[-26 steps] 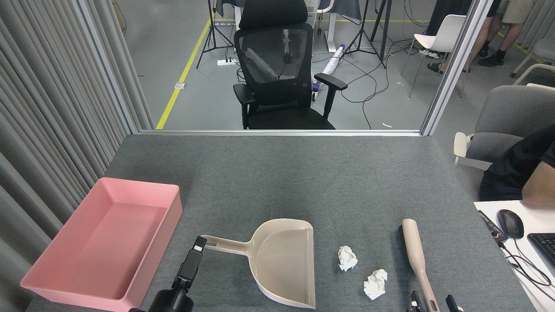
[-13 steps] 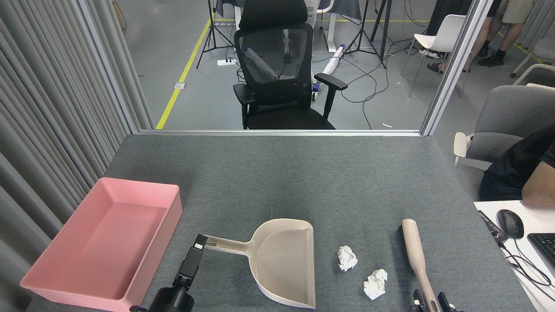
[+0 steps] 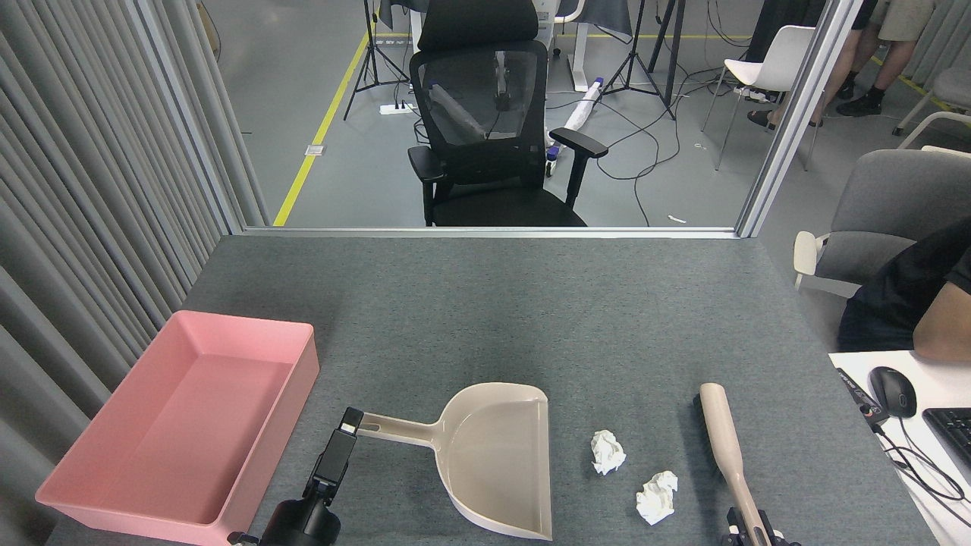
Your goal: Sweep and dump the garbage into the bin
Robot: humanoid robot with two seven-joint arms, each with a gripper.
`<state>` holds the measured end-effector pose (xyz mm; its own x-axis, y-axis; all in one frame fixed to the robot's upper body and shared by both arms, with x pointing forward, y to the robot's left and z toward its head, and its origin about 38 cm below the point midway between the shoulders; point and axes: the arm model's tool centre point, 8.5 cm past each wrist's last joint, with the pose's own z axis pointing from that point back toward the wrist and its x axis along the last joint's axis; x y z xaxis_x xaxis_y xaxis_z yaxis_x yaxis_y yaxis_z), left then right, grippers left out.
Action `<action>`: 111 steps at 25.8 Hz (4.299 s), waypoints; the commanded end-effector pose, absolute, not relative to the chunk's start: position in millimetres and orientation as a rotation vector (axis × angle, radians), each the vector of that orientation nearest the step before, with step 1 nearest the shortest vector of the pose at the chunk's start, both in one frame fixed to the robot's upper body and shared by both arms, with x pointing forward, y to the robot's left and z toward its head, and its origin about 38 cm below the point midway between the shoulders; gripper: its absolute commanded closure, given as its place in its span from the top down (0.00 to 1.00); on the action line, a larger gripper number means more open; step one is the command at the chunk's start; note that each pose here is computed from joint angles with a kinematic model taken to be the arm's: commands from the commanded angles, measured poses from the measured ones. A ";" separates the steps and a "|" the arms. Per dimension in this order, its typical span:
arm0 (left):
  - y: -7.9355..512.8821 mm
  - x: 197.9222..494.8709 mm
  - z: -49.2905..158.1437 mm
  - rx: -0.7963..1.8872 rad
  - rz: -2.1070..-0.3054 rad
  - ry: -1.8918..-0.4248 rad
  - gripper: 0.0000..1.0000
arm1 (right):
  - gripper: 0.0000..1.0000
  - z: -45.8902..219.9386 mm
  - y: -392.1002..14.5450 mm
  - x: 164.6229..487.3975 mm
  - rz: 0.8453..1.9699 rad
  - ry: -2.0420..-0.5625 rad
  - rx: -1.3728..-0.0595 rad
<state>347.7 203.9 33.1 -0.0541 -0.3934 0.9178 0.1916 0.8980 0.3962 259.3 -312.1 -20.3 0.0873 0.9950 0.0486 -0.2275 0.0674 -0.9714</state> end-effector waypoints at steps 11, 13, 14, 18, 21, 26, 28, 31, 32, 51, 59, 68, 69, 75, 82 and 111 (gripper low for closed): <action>203.9 348.8 34.1 0.164 -0.479 -1.557 0.99 | 0.28 -21.7 -311.4 257.1 1.211 -1.008 -1.029; 203.9 348.8 34.1 0.164 -0.479 -1.557 0.99 | 0.23 -21.7 -311.5 256.5 1.210 -1.010 -1.032; 203.5 348.8 34.1 0.164 -0.476 -1.558 0.99 | 0.22 -21.6 -311.5 256.6 1.209 -1.011 -1.033; 205.5 351.0 35.1 0.183 -0.462 -1.561 0.99 | 0.14 -20.8 -311.9 256.7 1.208 -1.017 -1.039; 204.6 352.4 33.5 0.183 -0.464 -1.567 0.99 | 0.13 -20.5 -311.9 256.8 1.206 -1.021 -1.043; 196.1 349.9 25.9 0.158 -0.491 -1.569 0.99 | 0.13 -19.8 -310.5 248.6 1.210 -1.038 -1.047; 193.5 349.3 22.5 0.158 -0.495 -1.558 0.99 | 0.13 -18.9 -308.9 244.5 1.214 -1.044 -1.043; 194.6 348.9 19.5 0.167 -0.484 -1.553 0.99 | 0.13 -21.8 -305.4 237.6 1.211 -1.043 -1.030; 194.0 348.8 19.0 0.165 -0.485 -1.552 0.99 | 0.13 -22.2 -304.0 237.1 1.213 -1.048 -1.026; 180.7 354.9 -3.4 0.156 -0.463 -1.509 0.99 | 0.13 -22.6 -285.7 218.2 1.216 -1.086 -0.996; 173.9 371.2 -8.7 0.128 -0.478 -1.525 0.98 | 0.14 -20.7 -285.7 218.2 1.210 -1.103 -1.010; 169.7 381.7 -5.9 0.094 -0.496 -1.540 0.73 | 0.14 -21.5 -286.7 214.2 1.210 -1.106 -1.012; 169.0 383.8 -4.2 0.088 -0.501 -1.543 0.71 | 0.14 -21.6 -285.5 214.3 1.210 -1.109 -1.010; 168.1 389.2 -16.3 0.079 -0.504 -1.513 0.75 | 0.14 -22.1 -285.5 214.1 1.210 -1.108 -1.008; 168.3 397.4 -16.3 0.076 -0.498 -1.519 0.75 | 0.14 -21.6 -284.4 214.5 1.210 -1.112 -1.009; 190.1 402.2 -12.5 0.089 -0.434 -1.540 0.10 | 0.00 -32.0 -307.0 180.2 1.206 -1.070 -1.051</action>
